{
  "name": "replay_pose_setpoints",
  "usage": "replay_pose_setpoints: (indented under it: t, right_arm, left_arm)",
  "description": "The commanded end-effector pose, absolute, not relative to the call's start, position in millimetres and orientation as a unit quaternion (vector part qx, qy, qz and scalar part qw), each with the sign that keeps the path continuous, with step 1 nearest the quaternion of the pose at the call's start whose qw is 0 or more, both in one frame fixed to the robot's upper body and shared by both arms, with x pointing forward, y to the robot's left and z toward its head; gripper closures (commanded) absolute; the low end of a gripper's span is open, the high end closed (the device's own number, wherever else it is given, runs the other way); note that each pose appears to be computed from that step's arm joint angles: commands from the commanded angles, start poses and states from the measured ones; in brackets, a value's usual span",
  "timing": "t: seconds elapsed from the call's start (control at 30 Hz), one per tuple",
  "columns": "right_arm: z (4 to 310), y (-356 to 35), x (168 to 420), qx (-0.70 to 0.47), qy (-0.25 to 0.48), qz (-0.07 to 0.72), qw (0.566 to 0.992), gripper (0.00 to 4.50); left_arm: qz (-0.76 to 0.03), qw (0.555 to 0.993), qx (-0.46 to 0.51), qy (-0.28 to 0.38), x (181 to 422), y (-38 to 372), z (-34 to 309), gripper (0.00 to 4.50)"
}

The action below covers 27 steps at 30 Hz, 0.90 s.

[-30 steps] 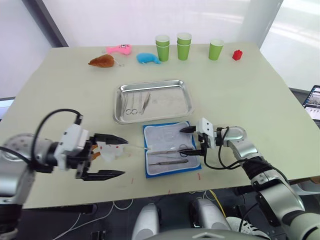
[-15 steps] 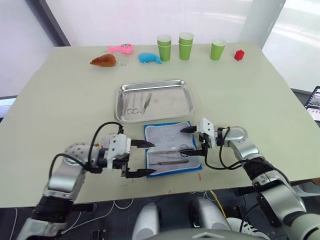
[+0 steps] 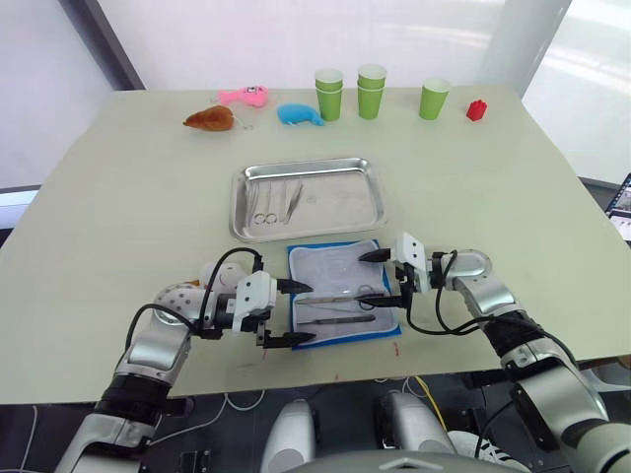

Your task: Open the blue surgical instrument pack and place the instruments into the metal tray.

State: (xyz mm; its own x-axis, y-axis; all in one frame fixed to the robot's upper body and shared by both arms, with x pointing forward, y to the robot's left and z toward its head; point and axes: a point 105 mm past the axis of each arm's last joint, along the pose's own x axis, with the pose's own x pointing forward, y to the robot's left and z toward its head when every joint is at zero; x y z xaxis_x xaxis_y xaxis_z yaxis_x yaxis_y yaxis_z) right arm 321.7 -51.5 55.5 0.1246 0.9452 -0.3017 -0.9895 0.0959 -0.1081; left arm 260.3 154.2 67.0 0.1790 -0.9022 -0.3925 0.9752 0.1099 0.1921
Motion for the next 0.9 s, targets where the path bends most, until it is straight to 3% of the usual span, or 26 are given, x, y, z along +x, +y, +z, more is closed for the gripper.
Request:
replay_pose_setpoints:
  t: [0.03,0.3,0.47,0.73,0.9]
  right_arm:
    - [-3,-79,305,-0.145,0.210,0.628,0.735,0.00]
    - [8,-78,304,-0.146,0.187,0.633,0.737,0.00]
    - [34,-69,313,-0.152,0.112,0.619,0.763,0.00]
    - [69,-68,310,-0.132,0.056,0.626,0.767,0.00]
    - [105,-71,313,-0.097,-0.012,0.618,0.780,0.00]
  left_arm:
    - [-0.641,0.733,0.204,0.099,259,150,57,0.13]
    - [-0.655,0.721,0.193,0.119,254,149,42,0.13]
    - [-0.662,0.714,0.188,0.128,247,149,32,0.13]
    - [-0.664,0.713,0.177,0.141,243,149,21,0.13]
    - [-0.664,0.713,0.173,0.144,241,152,17,0.13]
